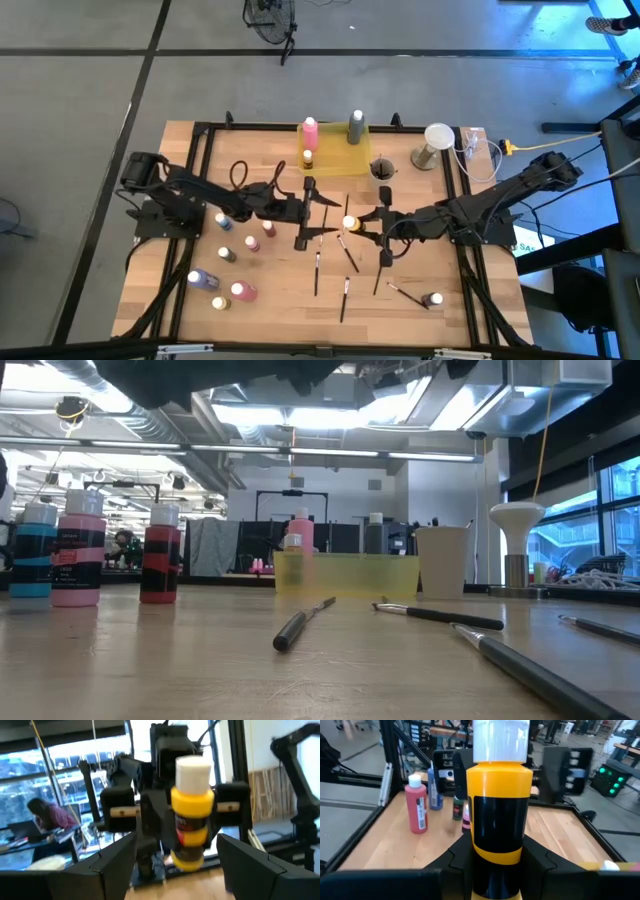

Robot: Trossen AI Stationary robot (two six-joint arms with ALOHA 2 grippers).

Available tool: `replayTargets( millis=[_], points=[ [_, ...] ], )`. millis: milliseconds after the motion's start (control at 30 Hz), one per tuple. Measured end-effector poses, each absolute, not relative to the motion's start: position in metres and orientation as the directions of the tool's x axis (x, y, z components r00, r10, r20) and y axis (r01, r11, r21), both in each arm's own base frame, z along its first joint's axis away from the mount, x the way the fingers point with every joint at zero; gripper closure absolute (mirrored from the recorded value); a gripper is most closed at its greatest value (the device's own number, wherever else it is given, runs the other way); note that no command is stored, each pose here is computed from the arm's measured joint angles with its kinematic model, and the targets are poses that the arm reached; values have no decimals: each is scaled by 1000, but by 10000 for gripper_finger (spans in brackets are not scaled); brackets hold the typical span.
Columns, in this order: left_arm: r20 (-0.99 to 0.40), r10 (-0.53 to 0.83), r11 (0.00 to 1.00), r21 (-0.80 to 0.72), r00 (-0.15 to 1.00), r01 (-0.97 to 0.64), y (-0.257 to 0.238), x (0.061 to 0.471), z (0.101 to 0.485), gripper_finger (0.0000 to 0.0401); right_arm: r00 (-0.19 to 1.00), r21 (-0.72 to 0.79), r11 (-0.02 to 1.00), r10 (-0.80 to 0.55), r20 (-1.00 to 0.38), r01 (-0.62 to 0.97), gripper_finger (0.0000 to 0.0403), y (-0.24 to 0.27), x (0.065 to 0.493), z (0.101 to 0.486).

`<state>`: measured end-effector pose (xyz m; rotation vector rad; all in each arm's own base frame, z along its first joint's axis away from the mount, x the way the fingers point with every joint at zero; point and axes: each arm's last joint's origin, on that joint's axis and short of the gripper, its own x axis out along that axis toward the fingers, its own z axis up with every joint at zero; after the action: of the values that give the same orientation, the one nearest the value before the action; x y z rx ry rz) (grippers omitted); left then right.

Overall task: Pick & Place Paint Supplies
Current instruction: Put the small yellow paint bottle into the yellow bin

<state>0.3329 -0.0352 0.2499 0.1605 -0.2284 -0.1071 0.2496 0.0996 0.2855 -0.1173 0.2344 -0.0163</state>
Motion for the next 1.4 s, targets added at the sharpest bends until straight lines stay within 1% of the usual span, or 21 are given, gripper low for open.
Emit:
replayTargets(
  millis=[433, 567, 767, 1000, 1400],
  points=[
    [231, -148, 981, 154, 962, 115, -40, 363, 247, 132, 970, -136, 991, -32, -240, -1, 299, 100, 251, 283],
    [244, -158, 980, 156, 957, 122, -40, 364, 252, 132, 970, -137, 991, -32, -241, -1, 299, 100, 251, 283],
    [251, -232, 966, 169, 940, 193, -43, 367, 258, 132, 968, -139, 990, -35, -247, 0, 300, 99, 251, 283],
    [220, -234, 965, 168, 947, 199, -42, 368, 255, 132, 968, -139, 990, -36, -247, 2, 300, 98, 251, 283],
    [223, -221, 968, 167, 949, 186, -42, 372, 251, 132, 966, -142, 990, -38, -254, 1, 300, 98, 251, 282]
  ],
)
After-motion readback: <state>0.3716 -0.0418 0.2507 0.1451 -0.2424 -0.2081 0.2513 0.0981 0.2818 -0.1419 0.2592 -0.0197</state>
